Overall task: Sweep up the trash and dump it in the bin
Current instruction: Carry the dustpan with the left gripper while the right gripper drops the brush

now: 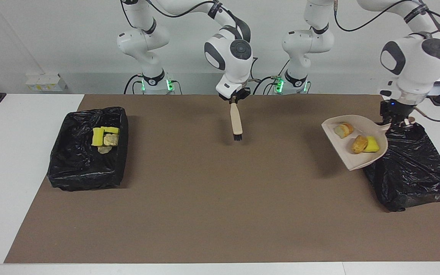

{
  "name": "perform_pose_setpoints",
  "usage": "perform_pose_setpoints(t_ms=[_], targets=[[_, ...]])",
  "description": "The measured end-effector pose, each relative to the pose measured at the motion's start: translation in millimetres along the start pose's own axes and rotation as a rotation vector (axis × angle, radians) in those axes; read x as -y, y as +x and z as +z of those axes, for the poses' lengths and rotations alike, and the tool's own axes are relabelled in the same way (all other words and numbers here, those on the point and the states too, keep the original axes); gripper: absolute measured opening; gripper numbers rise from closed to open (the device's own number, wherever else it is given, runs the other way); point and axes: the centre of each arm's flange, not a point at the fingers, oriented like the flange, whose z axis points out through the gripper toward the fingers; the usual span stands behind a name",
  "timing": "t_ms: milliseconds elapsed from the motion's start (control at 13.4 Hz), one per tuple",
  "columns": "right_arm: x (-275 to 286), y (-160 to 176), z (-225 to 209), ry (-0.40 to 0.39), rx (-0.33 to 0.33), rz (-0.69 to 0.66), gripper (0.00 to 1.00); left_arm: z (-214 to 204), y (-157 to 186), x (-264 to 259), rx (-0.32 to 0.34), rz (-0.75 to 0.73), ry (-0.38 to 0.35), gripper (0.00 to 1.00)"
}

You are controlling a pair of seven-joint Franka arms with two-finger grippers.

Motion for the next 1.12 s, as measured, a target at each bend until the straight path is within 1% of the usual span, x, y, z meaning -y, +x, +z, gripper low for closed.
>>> perform_pose_setpoints(t_ms=[75, 149, 224, 299, 374, 598, 747, 822, 971, 1046, 1121], targets=[[14, -11, 12, -0.006, 0.002, 0.005, 0.25, -6, -34, 6, 0.014, 0.0, 0.029, 0.32], [22, -17, 22, -0.01, 0.005, 0.002, 0.25, -13, -59, 14, 0.035, 0.027, 0.057, 0.32], [29, -21, 32, -0.009, 0.006, -0.009, 0.25, -18, -77, 23, 0.06, 0.066, 0.081, 0.32], [31, -21, 41, -0.006, 0.005, -0.014, 0.25, -19, -88, 33, 0.086, 0.097, 0.099, 0.32], [31, -21, 49, -0.003, 0.003, -0.012, 0.25, -17, -92, 41, 0.114, 0.12, 0.109, 0.32], [26, -16, 60, 0.011, -0.012, -0.002, 0.25, -2, -95, 61, 0.278, 0.205, 0.138, 0.32], [24, -15, 58, 0.014, -0.015, 0.002, 0.26, 7, -94, 65, 0.352, 0.229, 0.128, 0.32], [24, -14, 57, 0.012, -0.015, 0.003, 0.3, 10, -92, 67, 0.405, 0.252, 0.118, 0.32], [23, -11, 48, 0.0, -0.017, 0.0, 0.57, 11, -87, 69, 0.494, 0.256, 0.108, 0.32], [22, -7, 37, -0.004, -0.017, 0.005, 0.67, 12, -86, 68, 0.518, 0.242, 0.101, 0.32], [16, 1, 19, -0.003, -0.016, 0.02, 0.79, 12, -87, 68, 0.543, 0.236, 0.097, 0.32]])
